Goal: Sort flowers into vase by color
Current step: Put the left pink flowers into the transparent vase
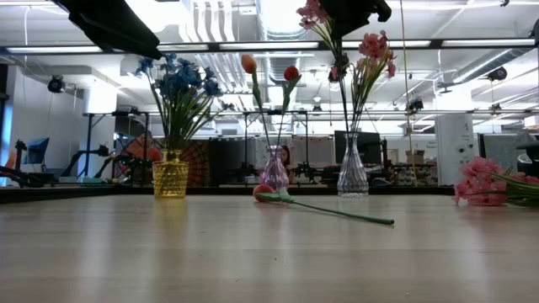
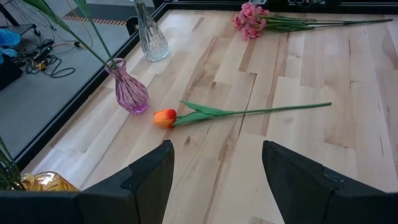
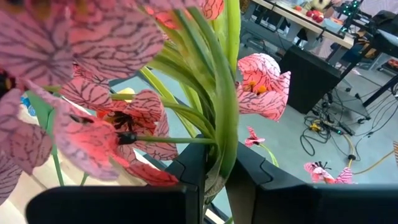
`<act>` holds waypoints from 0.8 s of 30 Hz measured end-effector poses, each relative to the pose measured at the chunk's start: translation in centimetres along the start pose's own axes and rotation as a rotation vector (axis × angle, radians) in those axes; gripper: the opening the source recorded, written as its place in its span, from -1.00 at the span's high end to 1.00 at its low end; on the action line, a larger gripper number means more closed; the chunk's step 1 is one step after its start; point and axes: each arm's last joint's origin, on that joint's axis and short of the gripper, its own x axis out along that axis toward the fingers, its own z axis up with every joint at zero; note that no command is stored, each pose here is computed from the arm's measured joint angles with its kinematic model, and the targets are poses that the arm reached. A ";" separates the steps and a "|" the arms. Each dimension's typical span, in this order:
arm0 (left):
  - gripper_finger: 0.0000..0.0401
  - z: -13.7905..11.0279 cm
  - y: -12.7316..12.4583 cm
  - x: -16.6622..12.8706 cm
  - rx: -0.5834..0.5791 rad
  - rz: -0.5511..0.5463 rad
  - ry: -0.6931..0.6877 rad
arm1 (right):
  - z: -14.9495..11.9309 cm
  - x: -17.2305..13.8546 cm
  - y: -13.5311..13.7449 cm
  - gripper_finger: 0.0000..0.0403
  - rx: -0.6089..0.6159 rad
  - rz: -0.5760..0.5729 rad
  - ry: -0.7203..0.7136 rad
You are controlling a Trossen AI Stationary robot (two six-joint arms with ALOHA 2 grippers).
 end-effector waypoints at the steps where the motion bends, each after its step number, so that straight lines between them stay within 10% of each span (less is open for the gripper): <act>1: -0.12 0.0 0.0 0.0 0.000 0.000 0.000 | 0.0 0.0 0.0 0.81 -0.001 0.000 0.001; 24: -0.12 0.0 0.0 0.0 0.000 -0.001 0.000 | -0.3 0.1 0.0 0.81 -0.002 -0.004 0.026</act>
